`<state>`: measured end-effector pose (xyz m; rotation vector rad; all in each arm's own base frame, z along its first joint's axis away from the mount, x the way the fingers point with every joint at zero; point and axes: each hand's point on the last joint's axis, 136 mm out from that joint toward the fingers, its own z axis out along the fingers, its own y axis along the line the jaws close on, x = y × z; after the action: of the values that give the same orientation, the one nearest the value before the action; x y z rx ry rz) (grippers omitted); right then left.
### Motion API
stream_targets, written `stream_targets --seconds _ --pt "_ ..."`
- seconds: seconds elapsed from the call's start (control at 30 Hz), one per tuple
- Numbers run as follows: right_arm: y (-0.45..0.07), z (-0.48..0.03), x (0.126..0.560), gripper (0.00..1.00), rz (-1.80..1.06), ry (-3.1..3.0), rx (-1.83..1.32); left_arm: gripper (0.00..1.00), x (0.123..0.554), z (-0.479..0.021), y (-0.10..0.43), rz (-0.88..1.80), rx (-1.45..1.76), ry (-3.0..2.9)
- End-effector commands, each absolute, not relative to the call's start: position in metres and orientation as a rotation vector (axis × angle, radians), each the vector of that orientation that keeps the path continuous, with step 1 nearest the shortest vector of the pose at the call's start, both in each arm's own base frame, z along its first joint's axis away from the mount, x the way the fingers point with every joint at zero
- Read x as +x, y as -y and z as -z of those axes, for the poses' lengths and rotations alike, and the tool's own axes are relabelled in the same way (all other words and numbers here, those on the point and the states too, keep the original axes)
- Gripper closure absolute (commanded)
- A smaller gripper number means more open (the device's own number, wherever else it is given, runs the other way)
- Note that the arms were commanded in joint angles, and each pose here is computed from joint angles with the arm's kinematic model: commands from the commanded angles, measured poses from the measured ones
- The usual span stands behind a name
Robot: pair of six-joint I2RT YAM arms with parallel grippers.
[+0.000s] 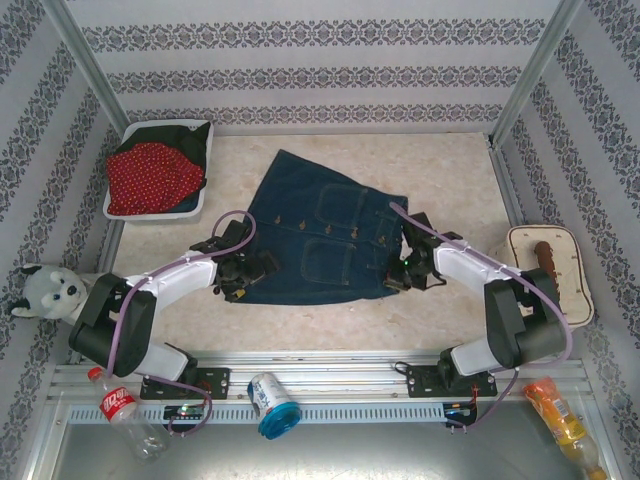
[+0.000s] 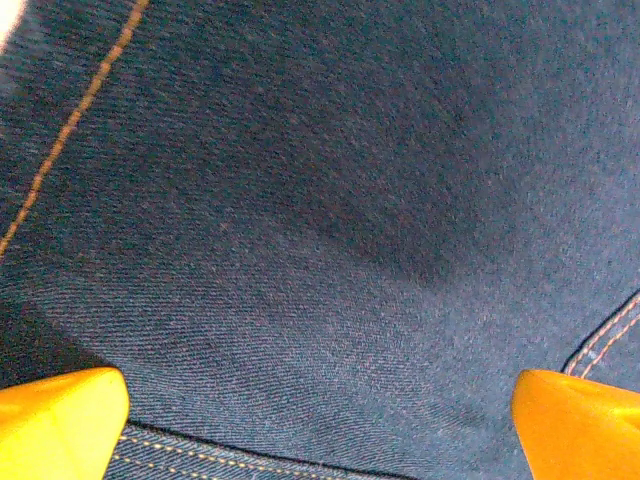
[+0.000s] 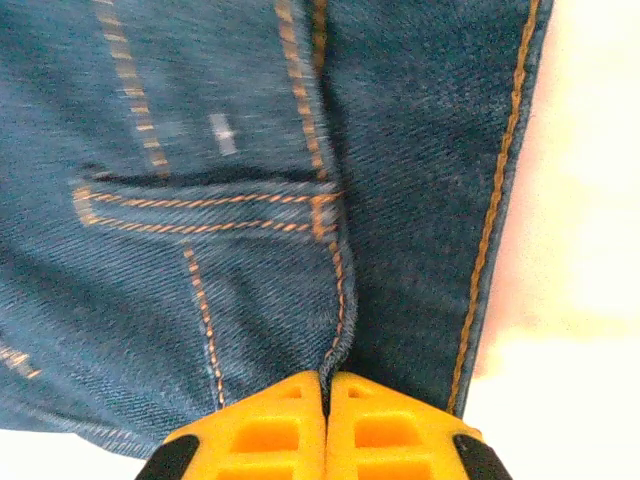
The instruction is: Fold and stack the skirts
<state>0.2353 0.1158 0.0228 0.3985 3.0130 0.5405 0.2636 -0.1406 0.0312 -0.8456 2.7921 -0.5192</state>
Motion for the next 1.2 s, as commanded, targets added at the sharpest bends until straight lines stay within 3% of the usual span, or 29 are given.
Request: stream_targets --seconds 0.0,0.2,0.43,0.83,1.17 --pt "-0.099 -0.021 0.238 0.93 -0.426 -2.974 0.540 0.00 0.259 -0.031 0.140 0.526 -0.864 -2.813" --pt "-0.121 -0.061 0.280 0.58 -0.681 -2.800 0.425 0.00 0.272 -0.062 0.146 0.571 -0.747 -2.776" --pt "-0.098 -0.053 0.325 0.52 -0.625 -2.783 0.461 0.00 0.310 -0.096 0.126 0.457 -0.501 -2.720" --pt "-0.117 -0.032 0.350 0.57 -0.761 -2.832 0.429 0.00 0.371 -0.078 0.079 0.360 -0.535 -2.754" --pt "-0.120 -0.051 0.362 0.95 -0.810 -2.774 0.353 0.01 0.391 -0.052 0.079 0.360 -0.533 -2.824"
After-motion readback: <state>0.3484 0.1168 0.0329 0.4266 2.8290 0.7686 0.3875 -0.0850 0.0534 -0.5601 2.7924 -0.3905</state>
